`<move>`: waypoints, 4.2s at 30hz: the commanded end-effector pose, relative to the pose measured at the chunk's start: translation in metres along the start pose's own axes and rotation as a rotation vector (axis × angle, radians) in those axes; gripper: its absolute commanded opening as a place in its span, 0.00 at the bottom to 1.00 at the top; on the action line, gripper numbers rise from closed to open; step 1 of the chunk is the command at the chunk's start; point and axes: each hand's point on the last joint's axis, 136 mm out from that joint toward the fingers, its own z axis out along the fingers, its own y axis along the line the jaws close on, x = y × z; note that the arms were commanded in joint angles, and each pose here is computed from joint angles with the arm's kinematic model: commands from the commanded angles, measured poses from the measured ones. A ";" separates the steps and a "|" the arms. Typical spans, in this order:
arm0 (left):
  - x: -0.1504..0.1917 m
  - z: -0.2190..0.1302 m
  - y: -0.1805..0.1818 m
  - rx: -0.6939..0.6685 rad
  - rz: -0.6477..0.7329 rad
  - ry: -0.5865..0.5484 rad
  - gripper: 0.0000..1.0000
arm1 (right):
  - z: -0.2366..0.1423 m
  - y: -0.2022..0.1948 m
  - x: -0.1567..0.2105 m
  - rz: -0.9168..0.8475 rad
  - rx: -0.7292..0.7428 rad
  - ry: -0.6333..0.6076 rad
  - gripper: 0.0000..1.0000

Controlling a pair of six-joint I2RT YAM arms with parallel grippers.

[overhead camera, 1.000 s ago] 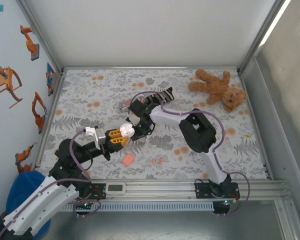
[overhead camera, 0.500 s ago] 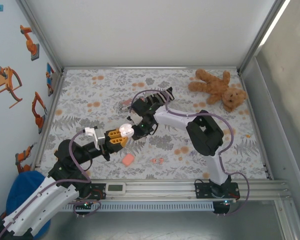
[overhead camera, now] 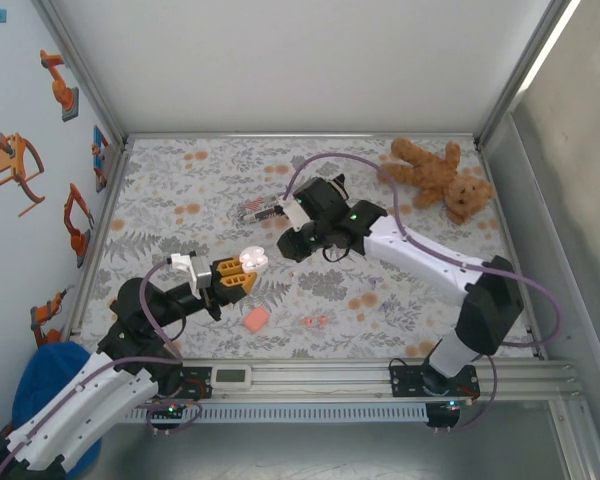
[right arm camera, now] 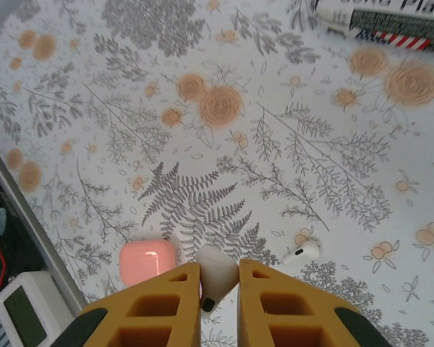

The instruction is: Insert wireless bluetooth earbuds into charging case

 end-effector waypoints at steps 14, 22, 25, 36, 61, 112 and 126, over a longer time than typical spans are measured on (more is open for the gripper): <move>0.004 0.022 0.008 0.029 -0.023 -0.016 0.11 | -0.138 0.047 -0.030 -0.241 -0.071 -0.347 0.16; 0.004 0.036 0.008 0.070 -0.030 0.001 0.11 | -0.157 0.078 -0.035 -0.321 -0.187 -0.404 0.16; 0.004 0.039 0.008 0.080 -0.031 0.003 0.11 | -0.156 0.088 -0.037 -0.353 -0.201 -0.405 0.16; 0.005 0.043 0.006 0.099 -0.028 0.008 0.11 | -0.138 0.106 -0.042 -0.411 -0.227 -0.392 0.16; 0.001 0.040 0.002 0.111 -0.017 0.000 0.11 | -0.116 0.104 -0.036 -0.425 -0.201 -0.336 0.16; 0.006 0.031 0.001 0.078 -0.011 0.007 0.11 | -0.152 0.086 -0.058 -0.299 -0.065 -0.475 0.66; 0.000 0.019 -0.003 0.064 0.017 -0.006 0.11 | -0.128 -0.002 -0.040 0.034 0.073 -0.481 0.93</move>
